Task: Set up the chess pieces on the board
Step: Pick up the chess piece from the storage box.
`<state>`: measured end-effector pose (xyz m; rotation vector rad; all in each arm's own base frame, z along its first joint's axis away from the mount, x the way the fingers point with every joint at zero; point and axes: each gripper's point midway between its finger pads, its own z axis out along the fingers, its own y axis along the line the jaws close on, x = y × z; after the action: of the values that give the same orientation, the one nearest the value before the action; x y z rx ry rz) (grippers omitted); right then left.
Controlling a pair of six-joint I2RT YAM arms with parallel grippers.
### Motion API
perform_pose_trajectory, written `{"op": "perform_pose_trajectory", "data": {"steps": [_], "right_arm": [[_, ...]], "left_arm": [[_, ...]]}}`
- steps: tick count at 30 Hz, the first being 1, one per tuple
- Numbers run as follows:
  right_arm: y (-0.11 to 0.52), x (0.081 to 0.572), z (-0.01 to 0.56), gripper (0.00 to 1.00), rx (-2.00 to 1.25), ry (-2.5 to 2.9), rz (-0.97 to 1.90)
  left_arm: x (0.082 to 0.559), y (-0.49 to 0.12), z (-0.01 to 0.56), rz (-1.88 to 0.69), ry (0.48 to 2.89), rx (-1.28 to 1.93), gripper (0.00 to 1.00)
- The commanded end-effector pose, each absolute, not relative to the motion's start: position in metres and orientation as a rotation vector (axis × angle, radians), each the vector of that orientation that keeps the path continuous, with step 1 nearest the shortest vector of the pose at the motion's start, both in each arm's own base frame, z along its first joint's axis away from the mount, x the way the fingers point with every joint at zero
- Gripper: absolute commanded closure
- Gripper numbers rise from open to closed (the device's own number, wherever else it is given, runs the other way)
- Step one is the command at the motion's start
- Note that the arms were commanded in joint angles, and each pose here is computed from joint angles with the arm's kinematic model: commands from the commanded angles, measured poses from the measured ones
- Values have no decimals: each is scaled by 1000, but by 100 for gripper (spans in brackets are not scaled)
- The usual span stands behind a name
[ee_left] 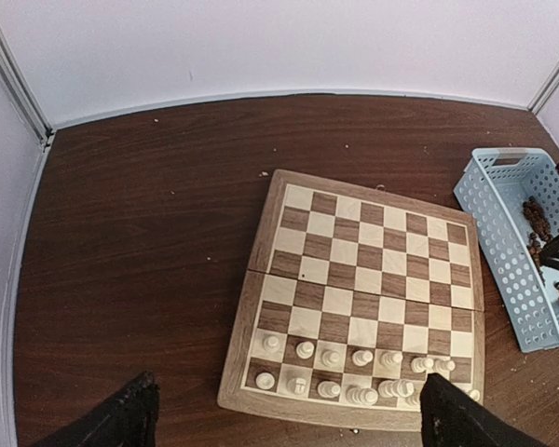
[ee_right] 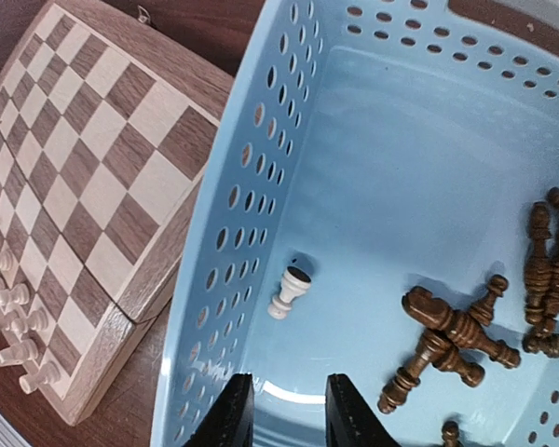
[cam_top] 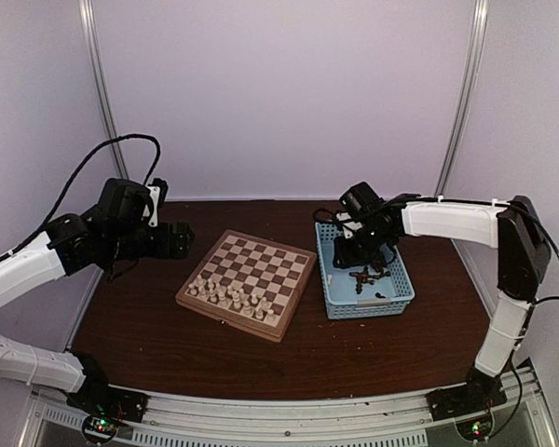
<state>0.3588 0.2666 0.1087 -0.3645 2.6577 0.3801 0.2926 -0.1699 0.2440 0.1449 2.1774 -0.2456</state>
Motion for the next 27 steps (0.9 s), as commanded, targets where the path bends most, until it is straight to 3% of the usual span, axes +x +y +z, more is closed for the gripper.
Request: {"op": "perform_pose_trajectory", "data": {"steps": [1,18,27], "right_arm": [[279,379,91,71,-274,2666,411],[287,396,42,70,-213,2744,393],[277,393,30,75,-198,2771,323]], "left_arm": [[301,-174,261,-267,2156,111,2],[300,-169,267,-230,2141,130,2],[300,-170,269,-226,2140,144,2]]}}
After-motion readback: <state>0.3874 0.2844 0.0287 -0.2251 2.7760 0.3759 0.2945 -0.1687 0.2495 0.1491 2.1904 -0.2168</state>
